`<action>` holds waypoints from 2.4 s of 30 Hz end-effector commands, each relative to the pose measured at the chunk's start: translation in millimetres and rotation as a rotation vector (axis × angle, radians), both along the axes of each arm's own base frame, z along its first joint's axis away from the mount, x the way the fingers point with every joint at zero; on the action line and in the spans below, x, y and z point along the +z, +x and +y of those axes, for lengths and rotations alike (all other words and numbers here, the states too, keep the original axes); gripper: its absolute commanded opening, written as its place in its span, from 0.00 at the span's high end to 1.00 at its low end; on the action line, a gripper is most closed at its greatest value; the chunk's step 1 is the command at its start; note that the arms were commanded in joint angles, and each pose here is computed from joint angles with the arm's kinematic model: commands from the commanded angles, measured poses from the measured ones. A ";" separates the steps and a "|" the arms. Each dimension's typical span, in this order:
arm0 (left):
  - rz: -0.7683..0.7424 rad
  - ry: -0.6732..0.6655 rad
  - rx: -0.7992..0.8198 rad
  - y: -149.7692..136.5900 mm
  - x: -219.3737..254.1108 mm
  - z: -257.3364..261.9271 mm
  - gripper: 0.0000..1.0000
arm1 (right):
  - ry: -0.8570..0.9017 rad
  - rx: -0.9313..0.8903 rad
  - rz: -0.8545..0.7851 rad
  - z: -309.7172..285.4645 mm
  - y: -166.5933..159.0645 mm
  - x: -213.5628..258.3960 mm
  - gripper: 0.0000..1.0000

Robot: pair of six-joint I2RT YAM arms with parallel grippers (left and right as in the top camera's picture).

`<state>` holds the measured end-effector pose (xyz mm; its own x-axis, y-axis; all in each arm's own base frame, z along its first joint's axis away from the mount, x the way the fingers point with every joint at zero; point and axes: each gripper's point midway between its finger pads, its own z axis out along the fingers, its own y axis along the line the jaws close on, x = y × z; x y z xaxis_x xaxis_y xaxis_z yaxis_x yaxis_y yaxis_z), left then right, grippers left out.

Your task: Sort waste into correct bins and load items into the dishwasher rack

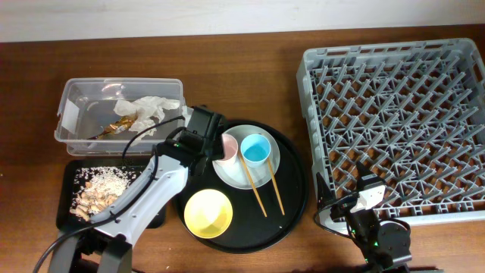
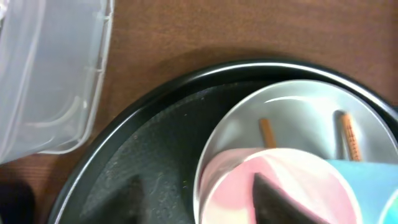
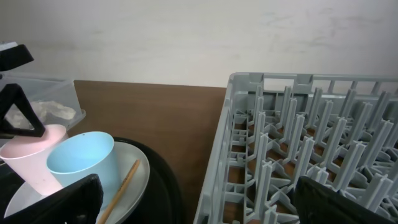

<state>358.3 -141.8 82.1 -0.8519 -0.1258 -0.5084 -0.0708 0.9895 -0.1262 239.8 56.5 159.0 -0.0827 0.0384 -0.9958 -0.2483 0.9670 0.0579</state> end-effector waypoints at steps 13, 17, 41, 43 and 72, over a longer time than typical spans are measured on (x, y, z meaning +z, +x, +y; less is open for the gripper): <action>-0.063 -0.080 -0.038 3.9 35.8 -11.3 1.00 | 0.007 -0.001 0.012 -0.5 0.2 -3.6 0.01; -0.156 -0.122 -0.040 5.0 80.6 -11.9 1.00 | 0.007 -0.001 0.012 -0.5 0.2 -3.6 0.01; -0.168 -0.897 -0.379 -37.7 226.2 -2.0 1.00 | 0.004 -0.028 0.002 -5.0 1.6 -1.4 0.01; -0.209 -0.869 -0.393 -34.5 226.7 7.4 1.00 | 0.039 0.039 -0.055 6.4 -0.8 14.4 0.01; -0.138 -1.128 -0.675 -64.9 254.2 -15.6 1.00 | 0.348 0.688 0.506 112.5 -21.4 229.8 0.01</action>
<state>300.8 -153.4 323.1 -0.8772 -0.1441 -0.4580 0.4197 0.2332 -0.8772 217.8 159.5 392.8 -0.5726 0.1405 -0.8077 -0.6109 0.5839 0.5347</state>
